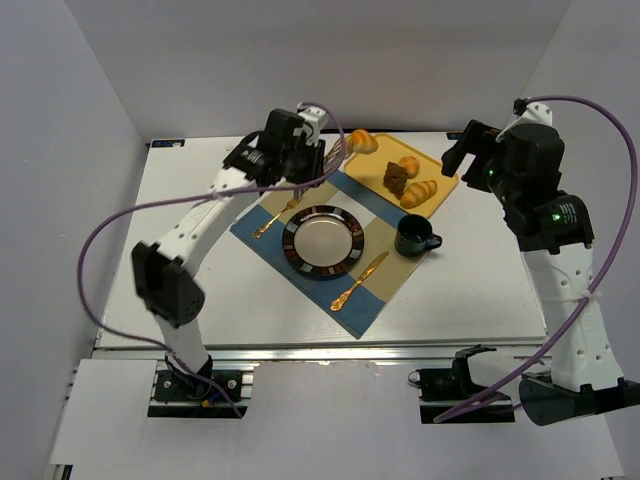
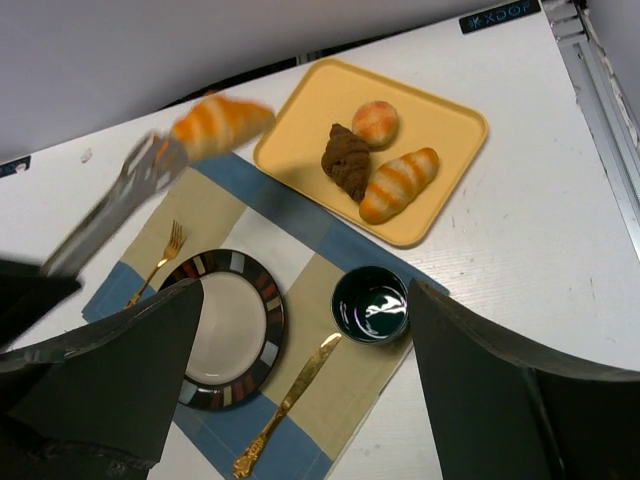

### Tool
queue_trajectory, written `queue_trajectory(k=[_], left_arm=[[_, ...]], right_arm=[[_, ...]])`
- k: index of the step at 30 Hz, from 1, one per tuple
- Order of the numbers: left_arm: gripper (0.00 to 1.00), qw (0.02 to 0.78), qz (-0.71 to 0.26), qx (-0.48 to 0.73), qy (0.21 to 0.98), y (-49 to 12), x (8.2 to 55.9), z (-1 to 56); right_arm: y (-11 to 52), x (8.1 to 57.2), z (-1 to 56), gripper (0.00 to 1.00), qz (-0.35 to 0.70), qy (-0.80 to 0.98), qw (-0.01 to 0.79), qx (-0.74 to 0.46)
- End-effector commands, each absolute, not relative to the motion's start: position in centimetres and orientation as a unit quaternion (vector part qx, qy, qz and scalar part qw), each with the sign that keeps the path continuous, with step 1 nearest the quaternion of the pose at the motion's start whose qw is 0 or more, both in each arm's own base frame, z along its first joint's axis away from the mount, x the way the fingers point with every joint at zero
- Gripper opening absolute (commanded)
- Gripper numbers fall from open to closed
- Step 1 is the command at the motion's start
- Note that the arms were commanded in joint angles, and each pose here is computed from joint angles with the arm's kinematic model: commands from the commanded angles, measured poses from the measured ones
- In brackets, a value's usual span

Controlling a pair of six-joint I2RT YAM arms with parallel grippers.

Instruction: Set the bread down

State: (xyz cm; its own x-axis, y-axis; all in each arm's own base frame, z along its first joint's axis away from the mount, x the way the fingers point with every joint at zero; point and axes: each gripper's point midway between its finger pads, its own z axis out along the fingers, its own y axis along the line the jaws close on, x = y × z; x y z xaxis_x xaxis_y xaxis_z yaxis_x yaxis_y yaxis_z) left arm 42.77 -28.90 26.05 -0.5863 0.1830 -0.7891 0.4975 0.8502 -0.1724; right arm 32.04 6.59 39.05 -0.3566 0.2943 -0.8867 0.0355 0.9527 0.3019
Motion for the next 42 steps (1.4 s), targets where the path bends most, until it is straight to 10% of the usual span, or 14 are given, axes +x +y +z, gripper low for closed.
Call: queue_trajectory(k=[1, 11, 27, 42], left_arm=[[0.00, 0.431, -0.214, 0.176, 0.859, -26.4, 35.0, 31.7], [0.00, 0.383, -0.211, 0.095, 0.894, -20.7, 24.6, 25.6], [0.00, 0.354, -0.148, 0.058, 0.921, -18.9, 24.9, 17.7], [0.36, 0.315, -0.132, 0.083, 0.936, -18.1, 23.0, 18.2]], right_arm=[[6.8, 31.7, 41.9, 0.89, 0.133, 0.782, 0.604, 0.083], [8.3, 31.6, 40.3, 0.89, 0.169, 0.783, 0.594, 0.072], [8.6, 31.3, 39.2, 0.89, 0.178, 0.790, 0.583, 0.070], [8.8, 31.6, 37.9, 0.89, 0.182, 0.794, 0.575, 0.075]])
